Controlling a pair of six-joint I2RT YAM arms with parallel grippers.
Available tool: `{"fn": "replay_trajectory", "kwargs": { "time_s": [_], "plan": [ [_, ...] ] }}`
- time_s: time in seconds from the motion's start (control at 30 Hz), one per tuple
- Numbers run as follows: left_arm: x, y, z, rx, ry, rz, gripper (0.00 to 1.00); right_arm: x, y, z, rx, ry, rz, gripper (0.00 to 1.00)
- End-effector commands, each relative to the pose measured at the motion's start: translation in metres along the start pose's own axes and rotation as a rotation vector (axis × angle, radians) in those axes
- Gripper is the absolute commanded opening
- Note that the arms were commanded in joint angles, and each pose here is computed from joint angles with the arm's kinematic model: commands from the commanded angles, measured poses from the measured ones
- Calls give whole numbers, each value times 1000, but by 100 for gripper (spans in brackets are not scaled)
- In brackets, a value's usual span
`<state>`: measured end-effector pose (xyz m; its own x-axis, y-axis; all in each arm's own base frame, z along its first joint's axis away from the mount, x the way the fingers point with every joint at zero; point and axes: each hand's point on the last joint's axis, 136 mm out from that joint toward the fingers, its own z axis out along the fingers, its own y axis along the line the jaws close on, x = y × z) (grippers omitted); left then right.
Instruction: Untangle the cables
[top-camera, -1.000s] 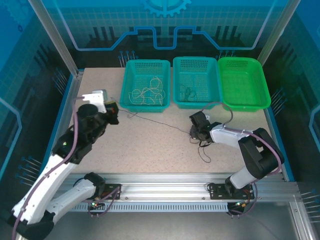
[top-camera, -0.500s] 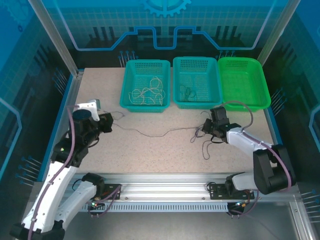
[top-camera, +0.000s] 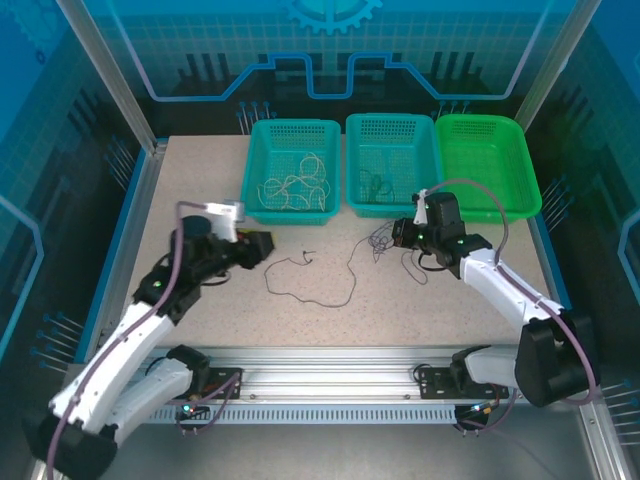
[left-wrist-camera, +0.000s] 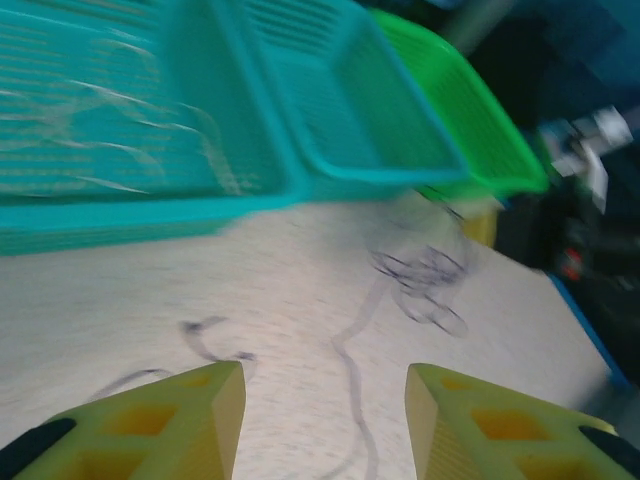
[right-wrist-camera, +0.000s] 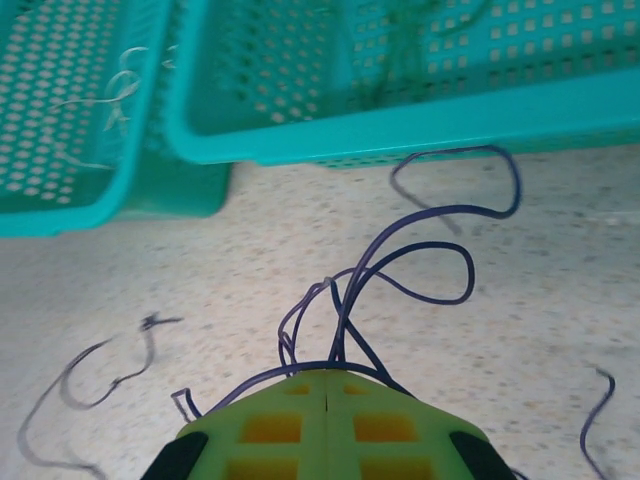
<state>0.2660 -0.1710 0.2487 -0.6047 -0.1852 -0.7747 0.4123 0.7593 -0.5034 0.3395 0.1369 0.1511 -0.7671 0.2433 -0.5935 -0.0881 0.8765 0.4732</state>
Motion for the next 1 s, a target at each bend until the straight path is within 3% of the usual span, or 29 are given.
{"fn": "replay_trajectory", "kwargs": {
  "time_s": [0.0,0.07,0.27,0.47,0.57,0.7,0.83,0.97],
  "plan": [
    [23,-57,35,248,41,207,50,-9,41,-21,-143,0,-51,0],
    [39,-66,59,296,73,278,53,-9,53,-30,-183,-1,-78,0],
    [43,-82,117,416,92,331,60,-22,86,-58,-267,-43,-149,0],
    [49,-80,156,437,135,265,62,-23,92,-68,-277,-52,-158,0],
    [46,-81,161,444,115,236,48,-24,92,-71,-271,-61,-157,0],
    [37,-76,154,392,73,231,2,-27,77,-72,-196,-90,-149,0],
    [3,-64,124,360,-20,102,0,-37,21,-74,-8,-181,-25,0],
    [-41,-28,76,317,-170,-65,0,-26,-65,-83,188,-244,227,0]
  ]
}}
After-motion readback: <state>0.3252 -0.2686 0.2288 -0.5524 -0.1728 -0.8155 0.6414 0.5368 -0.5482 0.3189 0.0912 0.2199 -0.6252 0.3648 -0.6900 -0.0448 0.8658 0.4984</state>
